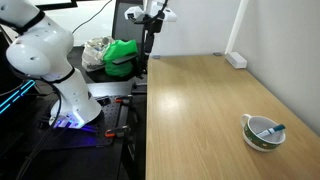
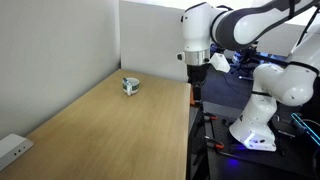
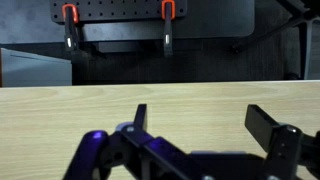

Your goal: Take the marker out of the mug and put it on the counter.

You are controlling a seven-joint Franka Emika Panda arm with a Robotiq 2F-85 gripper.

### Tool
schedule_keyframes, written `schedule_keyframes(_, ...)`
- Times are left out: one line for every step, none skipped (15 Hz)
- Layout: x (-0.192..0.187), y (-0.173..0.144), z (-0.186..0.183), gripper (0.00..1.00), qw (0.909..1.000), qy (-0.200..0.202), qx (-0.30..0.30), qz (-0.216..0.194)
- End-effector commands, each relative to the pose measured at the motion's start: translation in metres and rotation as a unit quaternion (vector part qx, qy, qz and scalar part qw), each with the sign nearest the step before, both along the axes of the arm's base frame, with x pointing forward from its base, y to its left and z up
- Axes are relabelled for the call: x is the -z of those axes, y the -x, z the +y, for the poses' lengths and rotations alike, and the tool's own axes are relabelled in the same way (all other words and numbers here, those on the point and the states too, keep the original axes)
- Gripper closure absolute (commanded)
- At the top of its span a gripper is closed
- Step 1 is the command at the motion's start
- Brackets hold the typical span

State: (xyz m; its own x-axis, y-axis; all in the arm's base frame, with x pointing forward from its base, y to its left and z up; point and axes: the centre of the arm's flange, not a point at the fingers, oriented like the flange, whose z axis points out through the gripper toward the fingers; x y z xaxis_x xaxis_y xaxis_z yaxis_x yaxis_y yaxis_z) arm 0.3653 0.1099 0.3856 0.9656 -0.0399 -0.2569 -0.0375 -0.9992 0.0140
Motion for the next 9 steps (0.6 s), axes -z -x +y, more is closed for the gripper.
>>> schedule_keyframes(0.0, 0.0, 0.0, 0.0, 1.0, 0.0, 0.0, 0.0)
schedule_keyframes(0.0, 0.0, 0.0, 0.0, 1.0, 0.0, 0.0, 0.0)
schedule_keyframes(0.0, 0.0, 0.0, 0.0, 1.0, 0.0, 0.0, 0.0)
schedule_keyframes(0.0, 0.0, 0.0, 0.0, 1.0, 0.0, 0.0, 0.0)
schedule_keyframes(0.0, 0.0, 0.0, 0.0, 1.0, 0.0, 0.0, 0.0)
schedule_keyframes(0.0, 0.0, 0.0, 0.0, 1.0, 0.0, 0.0, 0.0)
schedule_keyframes(0.0, 0.0, 0.0, 0.0, 1.0, 0.0, 0.0, 0.0)
schedule_keyframes(0.0004, -0.0003, -0.0007, 0.0, 1.0, 0.0, -0.005, -0.004)
schedule_keyframes(0.0014, -0.0014, -0.0018, 0.0, 0.9999, 0.001, -0.01, -0.013)
